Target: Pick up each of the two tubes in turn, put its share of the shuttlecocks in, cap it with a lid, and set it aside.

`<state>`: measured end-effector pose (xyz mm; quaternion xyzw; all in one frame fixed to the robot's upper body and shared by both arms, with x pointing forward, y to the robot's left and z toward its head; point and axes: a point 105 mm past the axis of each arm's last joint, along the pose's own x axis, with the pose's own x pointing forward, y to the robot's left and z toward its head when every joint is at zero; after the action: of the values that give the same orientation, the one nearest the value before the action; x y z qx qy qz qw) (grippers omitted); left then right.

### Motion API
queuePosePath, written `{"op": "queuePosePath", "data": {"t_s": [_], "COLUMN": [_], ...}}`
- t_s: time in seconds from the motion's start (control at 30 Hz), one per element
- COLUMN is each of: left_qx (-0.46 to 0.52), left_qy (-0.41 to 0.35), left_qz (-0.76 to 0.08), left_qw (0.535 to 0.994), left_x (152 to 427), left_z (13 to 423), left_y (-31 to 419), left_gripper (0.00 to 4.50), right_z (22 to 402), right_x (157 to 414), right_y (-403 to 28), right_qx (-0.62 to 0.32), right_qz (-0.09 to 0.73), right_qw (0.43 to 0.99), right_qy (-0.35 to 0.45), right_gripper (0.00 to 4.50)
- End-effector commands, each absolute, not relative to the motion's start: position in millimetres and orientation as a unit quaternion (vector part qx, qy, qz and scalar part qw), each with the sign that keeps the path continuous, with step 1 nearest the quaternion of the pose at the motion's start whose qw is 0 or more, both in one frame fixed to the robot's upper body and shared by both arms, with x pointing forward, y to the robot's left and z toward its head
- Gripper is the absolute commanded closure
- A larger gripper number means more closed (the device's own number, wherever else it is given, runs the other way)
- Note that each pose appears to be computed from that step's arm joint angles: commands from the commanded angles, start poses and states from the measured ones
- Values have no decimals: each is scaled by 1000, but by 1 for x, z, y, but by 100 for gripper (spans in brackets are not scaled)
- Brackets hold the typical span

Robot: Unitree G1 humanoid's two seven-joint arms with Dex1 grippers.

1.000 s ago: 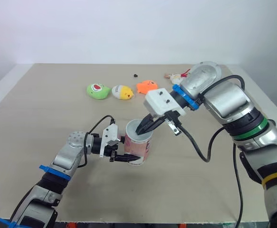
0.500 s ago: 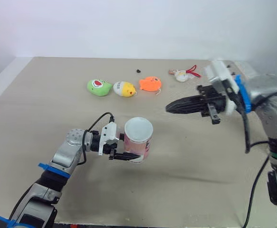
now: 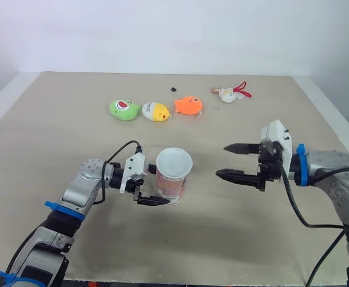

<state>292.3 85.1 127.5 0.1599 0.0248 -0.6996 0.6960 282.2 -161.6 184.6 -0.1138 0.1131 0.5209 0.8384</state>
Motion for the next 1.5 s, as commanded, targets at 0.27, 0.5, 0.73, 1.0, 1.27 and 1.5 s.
{"op": "queuePosePath", "data": {"t_s": [0.27,0.5,0.73,1.0,1.27,1.5], "left_qx": [186,105,100,90,67,51], "left_qy": [64,43,51,13,-18,-48], "left_qz": [-667,-614,-598,-577,-559,-552], "left_qw": [719,781,793,812,826,831], "left_x": [271,256,228,225,222,223], "left_z": [143,174,162,170,176,187], "left_y": [148,178,180,175,168,162], "left_gripper": [0,0,0,0,0,0], "right_z": [159,123,118,128,131,129], "right_x": [264,260,275,280,282,282], "right_y": [-141,-108,-79,-56,-39,-34], "right_qx": [-131,-159,-146,-106,-95,-86], "right_qz": [566,591,609,639,660,669], "right_qw": [803,779,771,755,740,733], "right_qy": [135,137,115,97,87,85], "right_gripper": [5,5,5,5,5,57]}}
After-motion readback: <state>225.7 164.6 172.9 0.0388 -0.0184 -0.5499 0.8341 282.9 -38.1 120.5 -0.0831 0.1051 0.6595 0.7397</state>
